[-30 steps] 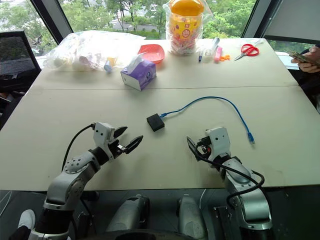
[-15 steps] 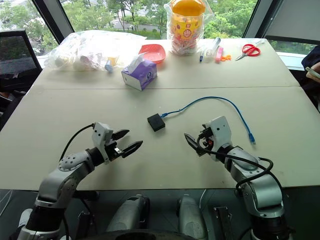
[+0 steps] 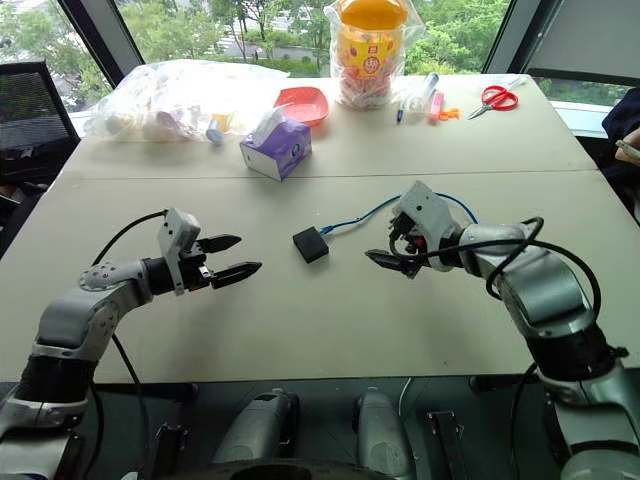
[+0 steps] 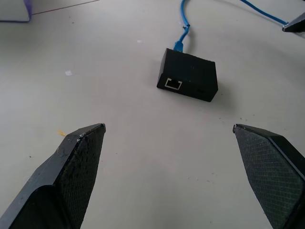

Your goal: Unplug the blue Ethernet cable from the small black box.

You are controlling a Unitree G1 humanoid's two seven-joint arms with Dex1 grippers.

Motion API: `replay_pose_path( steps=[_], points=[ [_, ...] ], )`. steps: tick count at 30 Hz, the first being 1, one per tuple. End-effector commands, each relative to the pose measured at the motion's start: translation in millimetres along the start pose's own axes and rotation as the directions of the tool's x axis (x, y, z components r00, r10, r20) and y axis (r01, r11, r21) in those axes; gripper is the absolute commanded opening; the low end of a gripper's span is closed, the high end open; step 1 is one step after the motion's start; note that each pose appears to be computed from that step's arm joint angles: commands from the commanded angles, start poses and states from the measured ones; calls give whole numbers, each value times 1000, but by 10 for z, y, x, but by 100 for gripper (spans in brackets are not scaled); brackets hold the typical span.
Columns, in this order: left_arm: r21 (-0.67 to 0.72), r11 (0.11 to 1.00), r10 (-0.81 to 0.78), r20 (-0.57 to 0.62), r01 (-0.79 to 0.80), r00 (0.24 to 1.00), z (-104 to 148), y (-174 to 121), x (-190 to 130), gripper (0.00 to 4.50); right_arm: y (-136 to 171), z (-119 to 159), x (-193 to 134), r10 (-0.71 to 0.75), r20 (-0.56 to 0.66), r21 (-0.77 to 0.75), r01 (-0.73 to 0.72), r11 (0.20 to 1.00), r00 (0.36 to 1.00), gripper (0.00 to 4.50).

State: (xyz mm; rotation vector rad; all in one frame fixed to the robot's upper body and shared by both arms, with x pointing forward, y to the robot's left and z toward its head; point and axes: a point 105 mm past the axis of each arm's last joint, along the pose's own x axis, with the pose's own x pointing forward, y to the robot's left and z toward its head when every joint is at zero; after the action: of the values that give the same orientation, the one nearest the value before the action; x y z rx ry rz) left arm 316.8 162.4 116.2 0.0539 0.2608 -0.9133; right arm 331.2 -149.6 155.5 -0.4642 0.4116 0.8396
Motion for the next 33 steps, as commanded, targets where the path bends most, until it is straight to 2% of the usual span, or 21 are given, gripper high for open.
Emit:
replay_pose_path(
  steps=[1,5,8,12,15,20,23,29,30,33],
  points=[
    [81,996,-27,5,27,1000,143,37,-18,447,-98,207,118,52,-11,-101,-53,993,999,426],
    [117,993,-29,31,25,999,300,82,-1,447,-235,408,418,98,-82,-265,-117,957,992,426],
    [129,991,-25,47,18,999,353,75,0,447,-269,479,690,158,-155,-280,-197,940,975,426],
    [132,991,-19,47,13,999,341,57,-20,447,-250,481,867,212,-217,-277,-269,922,953,426],
    [135,991,-1,52,-6,999,338,55,-56,447,-226,417,1027,207,-281,-312,-293,904,937,426],
    [137,990,34,64,-43,997,370,48,-109,447,-158,372,1172,208,-323,-341,-318,885,923,426],
    [137,989,44,62,-52,997,363,39,-127,450,-73,431,1211,250,-313,-330,-351,876,916,342],
    [139,988,61,73,-70,995,382,53,-128,450,82,470,1275,308,-325,-316,-409,856,894,31],
    [140,987,69,86,-81,994,405,70,-117,450,91,466,1284,308,-325,-311,-409,858,894,3],
    [122,989,69,105,-82,992,450,90,-89,450,49,466,1288,274,-310,-328,-373,868,910,3]
  ],
)
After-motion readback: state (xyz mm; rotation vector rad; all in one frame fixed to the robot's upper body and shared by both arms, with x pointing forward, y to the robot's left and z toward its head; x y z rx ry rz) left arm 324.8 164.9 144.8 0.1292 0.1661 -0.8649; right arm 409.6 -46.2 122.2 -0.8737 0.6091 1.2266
